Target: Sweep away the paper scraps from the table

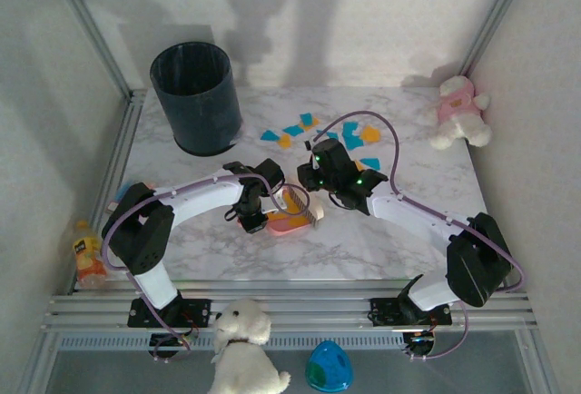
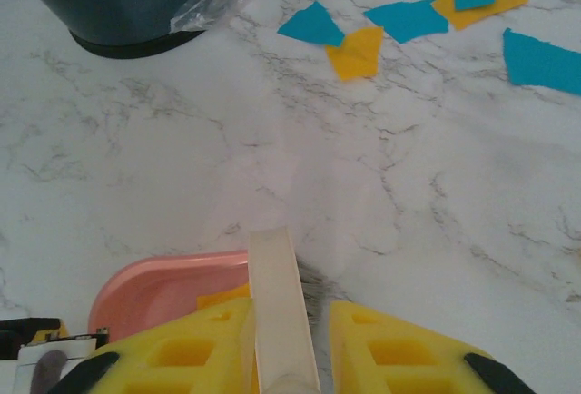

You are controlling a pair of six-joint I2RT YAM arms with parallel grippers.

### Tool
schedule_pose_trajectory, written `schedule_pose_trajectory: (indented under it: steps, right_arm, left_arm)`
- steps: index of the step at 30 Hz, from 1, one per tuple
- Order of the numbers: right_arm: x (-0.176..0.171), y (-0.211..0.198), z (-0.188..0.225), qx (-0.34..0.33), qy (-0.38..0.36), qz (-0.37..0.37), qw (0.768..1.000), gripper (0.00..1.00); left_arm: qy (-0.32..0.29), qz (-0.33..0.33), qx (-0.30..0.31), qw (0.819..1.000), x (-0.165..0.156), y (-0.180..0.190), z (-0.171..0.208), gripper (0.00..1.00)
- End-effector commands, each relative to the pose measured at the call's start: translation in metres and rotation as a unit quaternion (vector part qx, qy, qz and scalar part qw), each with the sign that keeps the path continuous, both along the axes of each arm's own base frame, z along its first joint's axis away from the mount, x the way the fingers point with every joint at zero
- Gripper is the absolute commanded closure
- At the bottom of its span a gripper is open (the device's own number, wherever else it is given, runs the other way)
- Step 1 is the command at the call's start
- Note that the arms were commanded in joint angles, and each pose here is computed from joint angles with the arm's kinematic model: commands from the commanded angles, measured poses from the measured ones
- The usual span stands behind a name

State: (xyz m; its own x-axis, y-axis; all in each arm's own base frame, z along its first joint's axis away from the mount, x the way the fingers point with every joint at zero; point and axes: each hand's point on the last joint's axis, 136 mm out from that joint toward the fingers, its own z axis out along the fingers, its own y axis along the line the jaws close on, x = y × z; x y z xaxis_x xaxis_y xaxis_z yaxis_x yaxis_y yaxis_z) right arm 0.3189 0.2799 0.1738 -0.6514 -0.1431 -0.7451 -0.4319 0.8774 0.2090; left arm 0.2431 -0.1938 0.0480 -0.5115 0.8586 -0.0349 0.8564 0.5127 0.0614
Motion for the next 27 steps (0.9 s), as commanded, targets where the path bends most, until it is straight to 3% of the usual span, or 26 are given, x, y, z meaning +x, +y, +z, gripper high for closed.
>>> schedule_pose_trajectory:
  steps: [1, 20, 27]
  right_arm:
    - [-0.003, 0.009, 0.003, 0.029, 0.003, 0.006, 1.0, 1.0]
    - [0.001, -0.008, 0.018, 0.023, -0.029, -0.029, 0.999, 1.0]
    - [0.006, -0.029, 0.021, 0.015, -0.052, -0.082, 0.995, 1.0]
  left_arm:
    - [-0.004, 0.01, 0.016, 1.0, 0.004, 0.006, 0.0, 1.0]
    - [-0.008, 0.014, 0.016, 1.0, 0.007, 0.006, 0.001, 1.0]
    - [-0.012, 0.014, 0.013, 1.0, 0.008, 0.006, 0.003, 1.0]
